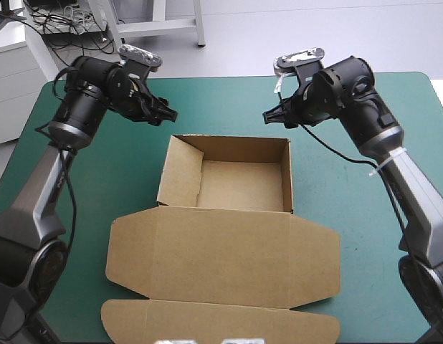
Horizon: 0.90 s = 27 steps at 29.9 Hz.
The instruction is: Fold the box
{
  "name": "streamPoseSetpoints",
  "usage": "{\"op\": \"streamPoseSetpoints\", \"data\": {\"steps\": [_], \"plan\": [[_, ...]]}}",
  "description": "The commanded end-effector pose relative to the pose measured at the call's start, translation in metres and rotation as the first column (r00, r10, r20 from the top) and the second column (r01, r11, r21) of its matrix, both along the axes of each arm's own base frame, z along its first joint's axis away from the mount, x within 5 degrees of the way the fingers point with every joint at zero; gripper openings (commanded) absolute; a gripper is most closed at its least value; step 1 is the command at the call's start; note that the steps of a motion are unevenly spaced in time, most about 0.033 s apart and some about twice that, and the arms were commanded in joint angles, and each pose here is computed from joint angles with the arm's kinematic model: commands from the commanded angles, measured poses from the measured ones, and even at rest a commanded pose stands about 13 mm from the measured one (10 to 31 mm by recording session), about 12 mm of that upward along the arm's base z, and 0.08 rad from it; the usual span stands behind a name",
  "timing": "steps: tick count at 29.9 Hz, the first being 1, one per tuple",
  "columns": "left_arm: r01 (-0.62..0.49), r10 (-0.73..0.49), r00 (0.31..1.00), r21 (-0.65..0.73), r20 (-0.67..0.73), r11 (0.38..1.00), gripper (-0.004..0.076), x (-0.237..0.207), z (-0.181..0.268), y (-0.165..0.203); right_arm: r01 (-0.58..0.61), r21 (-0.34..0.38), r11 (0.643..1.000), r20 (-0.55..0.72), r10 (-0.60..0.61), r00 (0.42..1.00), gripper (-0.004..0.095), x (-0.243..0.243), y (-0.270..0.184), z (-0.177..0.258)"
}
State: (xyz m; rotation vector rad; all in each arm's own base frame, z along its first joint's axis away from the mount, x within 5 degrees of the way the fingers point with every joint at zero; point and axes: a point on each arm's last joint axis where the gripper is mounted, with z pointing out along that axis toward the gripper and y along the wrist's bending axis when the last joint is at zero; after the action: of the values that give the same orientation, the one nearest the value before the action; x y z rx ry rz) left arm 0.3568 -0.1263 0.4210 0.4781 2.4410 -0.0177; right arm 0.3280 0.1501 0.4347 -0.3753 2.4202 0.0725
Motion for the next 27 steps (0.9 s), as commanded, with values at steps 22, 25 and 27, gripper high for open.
{"op": "streamPoseSetpoints", "data": {"steps": [22, 25, 27], "plan": [[0.010, 0.014, 0.954, -0.075, 0.301, 0.997, -0.0010, -0.209, 0.083, 0.082, 0.061, -0.037, 0.997, -0.239, -0.068, 0.969, 0.0497, 0.005, 0.004, -0.069], [0.039, -0.009, 0.958, -0.102, 0.285, 0.994, -0.0010, -0.228, 0.064, 0.085, 0.056, -0.030, 0.998, -0.289, -0.063, 0.955, 0.0494, 0.012, 0.010, -0.085], [0.044, -0.012, 0.956, -0.106, 0.292, 0.993, -0.0010, -0.239, 0.051, 0.089, 0.055, -0.041, 0.998, -0.312, -0.065, 0.948, 0.0494, 0.018, 0.013, -0.095]]}}
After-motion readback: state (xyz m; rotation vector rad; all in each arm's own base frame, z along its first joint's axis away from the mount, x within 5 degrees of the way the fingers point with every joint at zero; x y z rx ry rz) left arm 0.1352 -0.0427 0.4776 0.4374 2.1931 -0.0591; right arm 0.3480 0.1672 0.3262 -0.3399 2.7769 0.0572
